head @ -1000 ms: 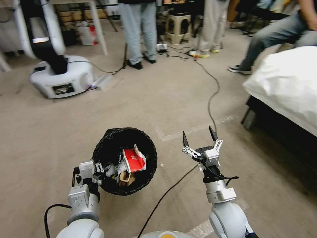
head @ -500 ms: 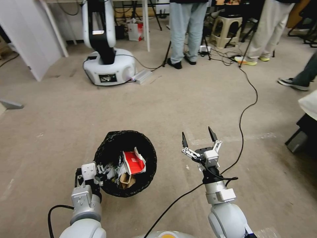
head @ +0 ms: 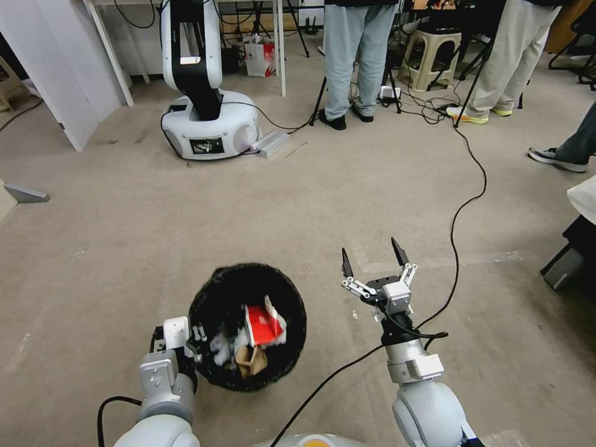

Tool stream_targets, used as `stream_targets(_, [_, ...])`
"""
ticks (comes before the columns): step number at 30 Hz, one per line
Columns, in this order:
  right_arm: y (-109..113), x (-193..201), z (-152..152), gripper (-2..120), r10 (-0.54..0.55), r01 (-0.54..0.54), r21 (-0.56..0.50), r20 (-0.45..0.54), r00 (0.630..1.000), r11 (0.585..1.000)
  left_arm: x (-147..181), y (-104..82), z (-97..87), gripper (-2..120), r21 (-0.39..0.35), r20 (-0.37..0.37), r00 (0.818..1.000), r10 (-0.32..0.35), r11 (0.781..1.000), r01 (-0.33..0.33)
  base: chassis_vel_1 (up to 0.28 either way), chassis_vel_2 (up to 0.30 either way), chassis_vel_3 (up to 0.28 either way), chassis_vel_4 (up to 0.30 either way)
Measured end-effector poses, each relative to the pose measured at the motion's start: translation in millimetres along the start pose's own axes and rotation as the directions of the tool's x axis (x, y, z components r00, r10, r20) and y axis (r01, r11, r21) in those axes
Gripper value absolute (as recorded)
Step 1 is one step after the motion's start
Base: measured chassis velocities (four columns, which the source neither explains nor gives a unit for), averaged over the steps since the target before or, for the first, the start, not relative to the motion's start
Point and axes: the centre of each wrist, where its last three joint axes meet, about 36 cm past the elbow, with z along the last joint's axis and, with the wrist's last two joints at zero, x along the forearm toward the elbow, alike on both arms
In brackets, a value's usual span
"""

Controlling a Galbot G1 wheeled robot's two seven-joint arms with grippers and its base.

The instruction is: Pick up the trash bin, then pick up the garbage from the floor and place it into the trash bin.

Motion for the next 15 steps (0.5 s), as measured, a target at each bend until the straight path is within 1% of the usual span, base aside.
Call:
stream_targets(2, [0, 0, 0, 100, -0.001, 0.001, 0.0, 0.0, 1.0, 1.0, 0, 0.4, -0.2, 0, 0.002, -0.014, 1.0, 0.011, 1.0, -0.011, 0.0, 0.0, 0.0, 0.0])
stream_targets(4, [1, 1, 1, 100, -0.005, 0.005, -0.001, 0.0, 1.0, 1.0, -3, 0.7, -0.5, 0, 0.021, -0.049, 0.998, 0.042, 0.999, -0.041, 0.0, 0.0, 0.0, 0.0])
stream_targets(5, [1, 1, 1, 100, -0.005, 0.005, -0.001, 0.0, 1.0, 1.0, -3, 0.7, -0.5, 0, 0.021, -0.049, 0.998, 0.042, 0.999, -0.041, 0.0, 0.0, 0.0, 0.0])
stream_targets(7, [1, 2, 1, 100, -0.008, 0.008, -0.001, 0.002, 1.0, 1.0, -10, 0.9, 3.4, 0, 0.041, -0.08, 0.995, 0.058, 0.998, -0.055, 0.0, 0.0, 0.0, 0.0])
stream_targets(12, [1, 3, 1, 100, -0.011, 0.011, -0.002, 0.004, 1.0, 1.0, -18, 2.4, 8.8, 0, 0.049, -0.097, 0.994, 0.052, 0.998, -0.047, 0.0, 0.0, 0.0, 0.0])
stream_targets(15, [0, 4, 2, 100, -0.013, 0.013, -0.001, 0.005, 1.0, 1.0, -22, 2.6, 10.8, 0, 0.06, -0.093, 0.994, 0.057, 0.997, -0.051, 0.0, 0.0, 0.0, 0.0])
